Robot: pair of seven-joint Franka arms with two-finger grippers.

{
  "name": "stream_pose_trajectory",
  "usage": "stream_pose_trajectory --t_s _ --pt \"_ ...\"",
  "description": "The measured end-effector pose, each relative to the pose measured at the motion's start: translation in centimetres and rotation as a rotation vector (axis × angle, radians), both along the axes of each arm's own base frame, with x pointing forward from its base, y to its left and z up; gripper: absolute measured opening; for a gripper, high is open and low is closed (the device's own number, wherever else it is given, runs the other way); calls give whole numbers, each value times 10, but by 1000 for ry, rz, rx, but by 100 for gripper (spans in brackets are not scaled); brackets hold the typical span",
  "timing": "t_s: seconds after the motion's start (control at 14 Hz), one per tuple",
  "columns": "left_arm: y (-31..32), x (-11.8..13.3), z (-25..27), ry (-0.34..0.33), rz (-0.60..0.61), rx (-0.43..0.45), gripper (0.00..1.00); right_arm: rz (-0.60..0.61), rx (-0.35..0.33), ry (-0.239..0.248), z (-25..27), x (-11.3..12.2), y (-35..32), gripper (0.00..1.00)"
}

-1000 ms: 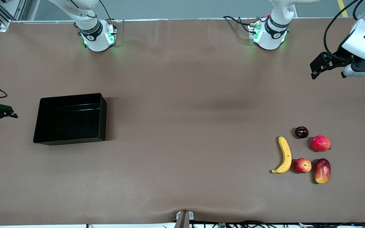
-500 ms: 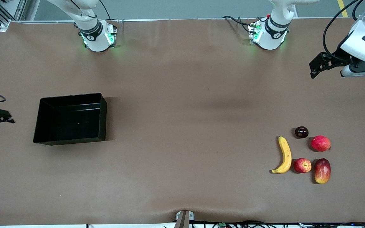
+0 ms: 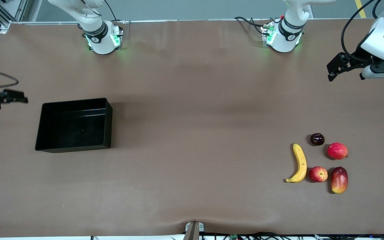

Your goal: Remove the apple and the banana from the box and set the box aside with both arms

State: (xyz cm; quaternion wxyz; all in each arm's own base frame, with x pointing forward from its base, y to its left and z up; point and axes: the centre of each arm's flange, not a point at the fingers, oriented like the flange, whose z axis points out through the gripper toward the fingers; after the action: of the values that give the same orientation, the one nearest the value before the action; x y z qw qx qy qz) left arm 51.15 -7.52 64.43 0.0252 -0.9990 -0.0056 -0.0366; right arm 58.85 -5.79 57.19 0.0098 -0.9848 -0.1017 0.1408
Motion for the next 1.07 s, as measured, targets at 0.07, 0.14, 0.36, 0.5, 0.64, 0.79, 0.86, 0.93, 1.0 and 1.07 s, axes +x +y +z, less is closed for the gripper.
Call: stream_pose_trajectory --t_s 0.07,0.14,0.36,0.5,0.64,0.79,0.86,0.93,1.0,1.07 --pt "0 -1 1 -2 0 0 100 -5 12 -8 14 -8 5 100" --pt "0 -1 2 -3 -1 0 100 -7 22 -18 27 -17 7 100" --pt "-2 -1 2 -4 -3 0 100 -8 33 -35 54 -40 16 100" --pt "-2 -1 2 -4 -3 0 100 -2 38 -66 62 -46 21 100" --pt "-2 -1 2 -4 -4 0 100 13 36 -118 75 -51 30 100" --pt "-2 -1 4 -8 -3 0 100 13 36 -136 81 -55 32 100" --pt "-2 -1 5 -11 -3 -1 100 7 35 -137 81 -55 32 100" --pt "-2 -1 6 -12 -3 -1 100 -1 36 -135 79 -55 32 100" --pt "-1 -1 6 -13 -2 -1 100 -9 43 -133 78 -55 33 100" --pt "0 0 7 -15 -1 -2 100 -15 50 -131 77 -55 33 100"
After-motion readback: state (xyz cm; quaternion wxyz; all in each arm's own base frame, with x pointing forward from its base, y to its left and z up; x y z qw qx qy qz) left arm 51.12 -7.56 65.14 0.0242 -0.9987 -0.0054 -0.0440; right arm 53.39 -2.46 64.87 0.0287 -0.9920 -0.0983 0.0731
